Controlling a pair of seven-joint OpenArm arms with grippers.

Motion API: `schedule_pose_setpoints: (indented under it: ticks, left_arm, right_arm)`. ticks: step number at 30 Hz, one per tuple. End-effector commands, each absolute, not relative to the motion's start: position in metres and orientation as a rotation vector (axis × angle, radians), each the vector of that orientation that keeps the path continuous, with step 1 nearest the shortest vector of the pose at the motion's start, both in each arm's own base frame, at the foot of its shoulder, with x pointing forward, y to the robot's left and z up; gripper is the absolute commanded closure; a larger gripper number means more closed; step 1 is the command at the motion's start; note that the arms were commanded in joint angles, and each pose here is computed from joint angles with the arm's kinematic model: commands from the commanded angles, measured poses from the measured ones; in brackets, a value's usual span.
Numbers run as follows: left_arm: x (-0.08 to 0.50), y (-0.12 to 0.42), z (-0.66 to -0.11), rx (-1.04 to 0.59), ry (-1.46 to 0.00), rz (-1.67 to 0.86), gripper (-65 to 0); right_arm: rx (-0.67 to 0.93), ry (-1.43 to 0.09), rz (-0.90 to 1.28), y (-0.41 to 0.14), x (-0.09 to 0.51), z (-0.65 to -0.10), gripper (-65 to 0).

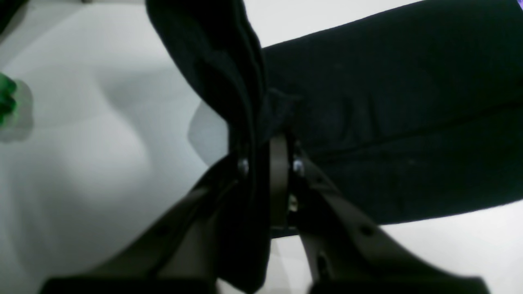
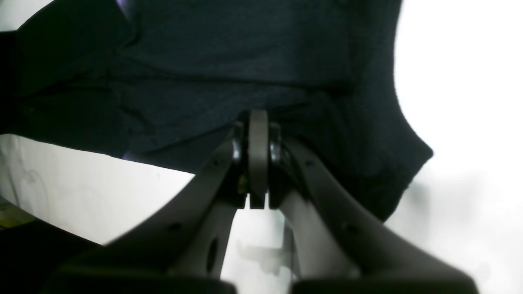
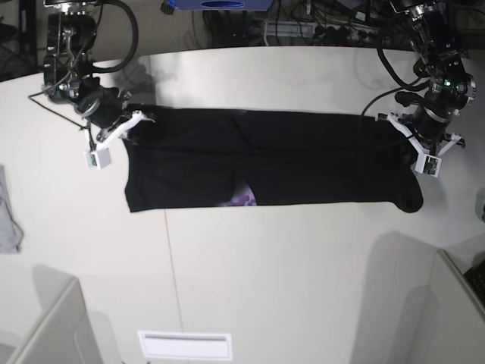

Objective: Fold the T-shirt properly

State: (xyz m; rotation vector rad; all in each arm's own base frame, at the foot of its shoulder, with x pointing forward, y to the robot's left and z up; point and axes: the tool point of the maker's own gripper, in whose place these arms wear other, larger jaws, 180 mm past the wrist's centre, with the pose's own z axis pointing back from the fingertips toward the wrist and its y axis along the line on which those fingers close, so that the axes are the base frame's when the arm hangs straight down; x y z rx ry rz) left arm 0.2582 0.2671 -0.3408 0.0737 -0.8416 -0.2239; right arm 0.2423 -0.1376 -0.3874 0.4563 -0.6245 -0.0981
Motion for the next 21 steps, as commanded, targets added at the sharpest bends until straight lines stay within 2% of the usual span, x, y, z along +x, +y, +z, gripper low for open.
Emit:
schedule_pose_setpoints:
  ticks: [1, 21]
  left_arm:
    - [0.267, 0.259, -0.327, 0.064, -0.898, -0.247, 0.0]
    - [0.269, 0.115, -0.348, -0.217, -0.871, -0.337, 0.0]
  right_arm:
    - [0.457, -0.668, -0.082, -0.141, 0.25, -0.377, 0.0]
    - [0.455, -0.662, -0.087, -0.142, 0.249, -0.379, 0.0]
